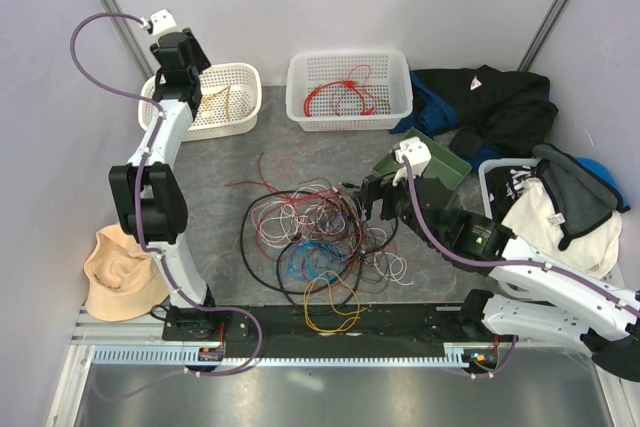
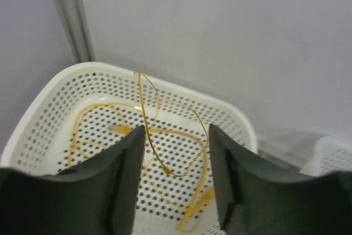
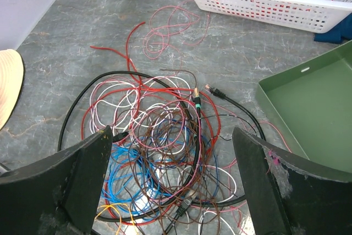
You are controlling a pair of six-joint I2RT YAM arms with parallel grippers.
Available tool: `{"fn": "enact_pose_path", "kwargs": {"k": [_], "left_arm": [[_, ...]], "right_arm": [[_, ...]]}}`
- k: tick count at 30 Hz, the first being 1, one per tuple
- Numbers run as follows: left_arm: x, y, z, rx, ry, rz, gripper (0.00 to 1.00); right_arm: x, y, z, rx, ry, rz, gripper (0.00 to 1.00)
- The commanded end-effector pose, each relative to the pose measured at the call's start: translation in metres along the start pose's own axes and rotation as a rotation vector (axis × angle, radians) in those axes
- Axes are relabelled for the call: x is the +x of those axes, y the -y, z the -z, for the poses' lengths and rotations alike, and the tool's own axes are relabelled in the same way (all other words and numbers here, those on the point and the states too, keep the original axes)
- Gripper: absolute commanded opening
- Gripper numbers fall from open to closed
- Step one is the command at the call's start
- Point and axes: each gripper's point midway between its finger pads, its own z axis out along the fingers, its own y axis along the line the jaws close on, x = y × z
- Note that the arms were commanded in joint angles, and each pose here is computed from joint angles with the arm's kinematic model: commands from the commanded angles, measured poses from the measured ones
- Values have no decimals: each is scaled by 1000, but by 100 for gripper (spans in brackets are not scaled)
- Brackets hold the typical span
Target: Untangle the cables
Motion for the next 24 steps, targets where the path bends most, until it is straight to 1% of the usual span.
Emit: {"fn": "enact_pose_path", "kwargs": {"k": [1, 2, 5, 6, 7, 8, 9, 10, 11, 12, 13, 14, 15, 16, 17, 18, 19, 20, 21, 22, 23, 24], "left_arm": [[-3, -24, 2, -112, -29, 33, 74], [-9, -22, 7, -103, -19, 50, 99], [-33, -8, 29, -45, 14, 108, 100], [-30, -5, 35, -34, 5, 126, 100], [-51, 3, 54, 1, 38, 149, 100], [-49, 23, 68, 49, 30, 161, 100], [-37, 29, 80, 69, 5, 158, 100], [-51, 40, 103, 114, 25, 176, 100], [-43, 66, 126, 184, 2, 192, 100], [-13, 73, 140, 211, -60, 184, 100], [0, 85, 157, 257, -90, 190, 99], [0, 111, 195, 350, -104, 218, 98], [39, 114, 211, 371, -181, 199, 97], [50, 122, 230, 417, -211, 206, 94], [58, 140, 264, 494, -243, 237, 92], [90, 138, 278, 504, -305, 222, 90], [102, 144, 294, 544, -341, 227, 84], [115, 158, 321, 615, -384, 213, 81], [125, 159, 339, 658, -412, 195, 78], [136, 161, 356, 698, -447, 164, 76], [145, 170, 384, 781, -468, 115, 75], [156, 167, 400, 820, -491, 89, 75]], "right_arm": [[-14, 0, 4, 2, 57, -20, 98], [-14, 0, 4, 1, 59, -23, 98], [-16, 1, 7, -1, 68, -39, 98], [-16, 0, 7, -3, 69, -42, 98], [-15, -1, 6, -5, 65, -47, 98], [-13, -1, 6, -11, 62, -51, 98], [-12, -2, 5, -14, 60, -62, 98], [-10, -3, 4, -17, 56, -65, 98], [-5, -3, 2, -17, 52, -70, 98], [-3, -3, 2, -21, 47, -81, 98], [0, -3, 1, -21, 43, -87, 98], [5, -1, 1, -17, 37, -89, 98], [8, -1, 1, -16, 34, -95, 98], [11, 0, 2, -16, 30, -105, 98], [18, 3, 2, -10, 19, -104, 98], [18, 4, 4, -13, 22, -112, 98], [21, 5, 5, -12, 21, -122, 98], [26, 7, 6, -8, 10, -122, 98], [27, 8, 8, -9, 12, -124, 98], [29, 11, 9, 5, 7, -124, 98], [31, 12, 11, 6, 2, -128, 98], [29, 14, 14, 7, 10, -135, 98]]}}
